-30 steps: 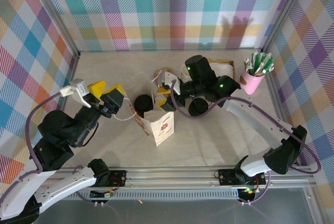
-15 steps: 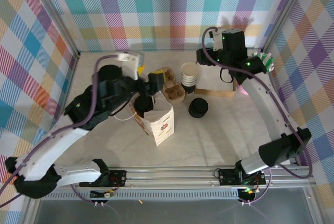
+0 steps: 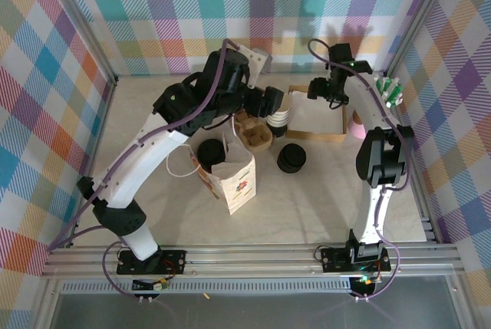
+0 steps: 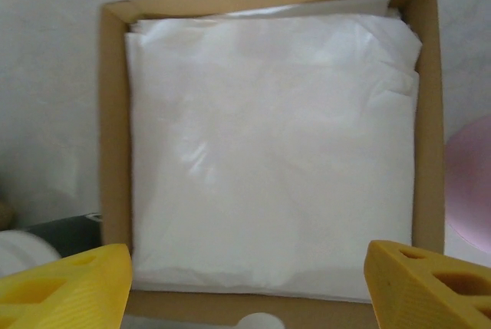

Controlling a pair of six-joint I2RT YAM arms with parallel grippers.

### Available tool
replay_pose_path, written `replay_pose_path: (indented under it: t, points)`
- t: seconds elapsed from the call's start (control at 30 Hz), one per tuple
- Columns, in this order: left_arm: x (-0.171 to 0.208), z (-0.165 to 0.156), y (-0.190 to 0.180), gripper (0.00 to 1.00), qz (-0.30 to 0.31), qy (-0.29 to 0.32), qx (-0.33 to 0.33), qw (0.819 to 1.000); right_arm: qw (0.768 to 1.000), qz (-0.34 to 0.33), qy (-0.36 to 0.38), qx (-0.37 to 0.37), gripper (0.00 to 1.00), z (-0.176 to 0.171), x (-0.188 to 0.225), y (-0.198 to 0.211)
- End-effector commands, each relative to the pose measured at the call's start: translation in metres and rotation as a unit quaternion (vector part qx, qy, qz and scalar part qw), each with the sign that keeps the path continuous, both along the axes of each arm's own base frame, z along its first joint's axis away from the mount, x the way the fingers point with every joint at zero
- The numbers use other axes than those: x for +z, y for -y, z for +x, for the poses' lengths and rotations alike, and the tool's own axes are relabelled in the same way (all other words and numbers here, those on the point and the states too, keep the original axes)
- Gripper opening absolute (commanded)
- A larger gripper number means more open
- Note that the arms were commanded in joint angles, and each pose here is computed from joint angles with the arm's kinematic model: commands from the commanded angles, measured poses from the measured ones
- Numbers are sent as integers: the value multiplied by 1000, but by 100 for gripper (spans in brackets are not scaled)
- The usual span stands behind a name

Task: Pack the takeout coffee

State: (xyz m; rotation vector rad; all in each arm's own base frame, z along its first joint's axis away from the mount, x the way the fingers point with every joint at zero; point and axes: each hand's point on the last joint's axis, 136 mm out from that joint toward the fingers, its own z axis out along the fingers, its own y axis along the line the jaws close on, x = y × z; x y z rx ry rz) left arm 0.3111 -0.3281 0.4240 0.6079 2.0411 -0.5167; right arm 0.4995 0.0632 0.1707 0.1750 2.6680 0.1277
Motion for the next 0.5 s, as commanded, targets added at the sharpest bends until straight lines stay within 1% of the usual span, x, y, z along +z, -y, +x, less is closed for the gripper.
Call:
replay_pose_path:
  t: [0.0,0.1,0.2,0.3,0.47]
  points:
    - [-12,-36,-37,75,71,-58,2,996,999,-7,-53,7,80,-12,-10,6]
    - [-12,-45,-64,74,97,-75,36,992,996,-24,-82,7,83,-13,-27,11]
    - [-11,-55,-86,72,106,-93,67,988,995,-30,-93,8,87,-11,-40,12]
    - [-18,-65,-102,72,118,-116,86,982,995,-20,-97,14,90,-4,-51,8]
    - [-37,-79,-118,71,154,-156,99,971,992,-19,-120,12,90,5,-72,6]
